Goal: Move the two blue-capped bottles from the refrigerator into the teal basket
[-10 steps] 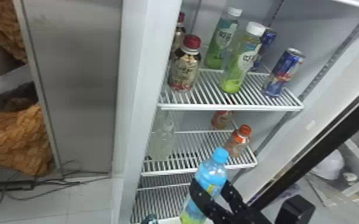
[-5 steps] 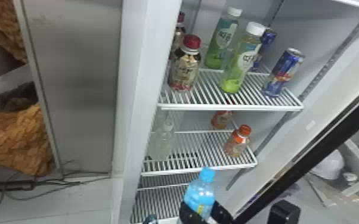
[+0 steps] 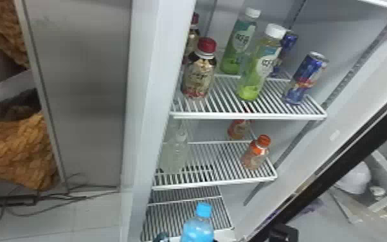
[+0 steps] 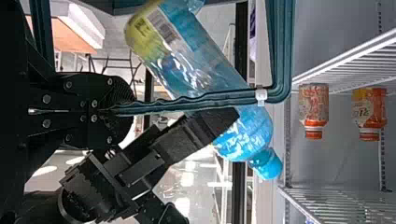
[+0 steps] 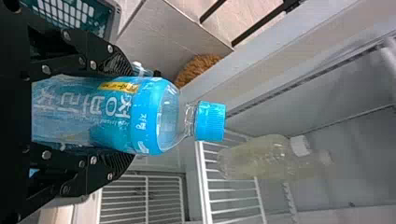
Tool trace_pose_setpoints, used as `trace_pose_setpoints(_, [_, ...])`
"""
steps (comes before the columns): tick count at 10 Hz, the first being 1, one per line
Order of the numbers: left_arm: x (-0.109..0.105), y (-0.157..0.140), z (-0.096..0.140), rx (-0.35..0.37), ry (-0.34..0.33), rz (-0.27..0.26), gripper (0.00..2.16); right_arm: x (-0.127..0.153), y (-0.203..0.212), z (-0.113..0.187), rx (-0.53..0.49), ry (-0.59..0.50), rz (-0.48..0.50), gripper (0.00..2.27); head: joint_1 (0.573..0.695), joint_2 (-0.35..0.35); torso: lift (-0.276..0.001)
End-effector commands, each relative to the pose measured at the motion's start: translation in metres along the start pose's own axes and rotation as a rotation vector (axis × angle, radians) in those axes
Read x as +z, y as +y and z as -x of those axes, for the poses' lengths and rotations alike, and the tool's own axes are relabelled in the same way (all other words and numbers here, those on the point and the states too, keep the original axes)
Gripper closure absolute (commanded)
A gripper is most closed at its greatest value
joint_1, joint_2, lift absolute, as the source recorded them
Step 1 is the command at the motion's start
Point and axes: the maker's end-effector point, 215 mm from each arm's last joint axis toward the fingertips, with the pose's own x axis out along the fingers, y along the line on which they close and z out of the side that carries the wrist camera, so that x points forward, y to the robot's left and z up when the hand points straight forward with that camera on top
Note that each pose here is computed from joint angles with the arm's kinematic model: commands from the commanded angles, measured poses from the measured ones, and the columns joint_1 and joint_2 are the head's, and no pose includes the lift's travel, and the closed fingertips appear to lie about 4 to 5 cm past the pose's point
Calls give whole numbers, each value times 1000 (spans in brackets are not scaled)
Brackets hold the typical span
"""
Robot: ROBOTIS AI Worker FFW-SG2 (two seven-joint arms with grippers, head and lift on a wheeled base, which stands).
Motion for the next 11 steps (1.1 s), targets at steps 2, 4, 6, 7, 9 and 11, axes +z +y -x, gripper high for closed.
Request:
trace_pose_setpoints(2, [0,0,0,0,-1,0,1130,-7,-5,-6,13,21,-3,297,695,-350,-136])
trace_pose_setpoints(4, [0,0,0,0,-1,0,1131,-8,-9,-7,6,19,3,229,695,-350,-136])
trace_pose_setpoints(6, [0,0,0,0,-1,0,1130,14,-14,-7,-11,-55,44,236,695,-350,-136])
trace_pose_setpoints(7, [0,0,0,0,-1,0,1130,28,-17,-6,-26,-107,72,236,695,-350,-136])
trace_pose_setpoints(9, [0,0,0,0,-1,0,1130,55,-22,-2,-49,-201,122,236,695,-350,-136])
trace_pose_setpoints(11, [1,0,0,0,-1,-3,1130,95,-29,7,-93,-349,205,234,695,-350,-136])
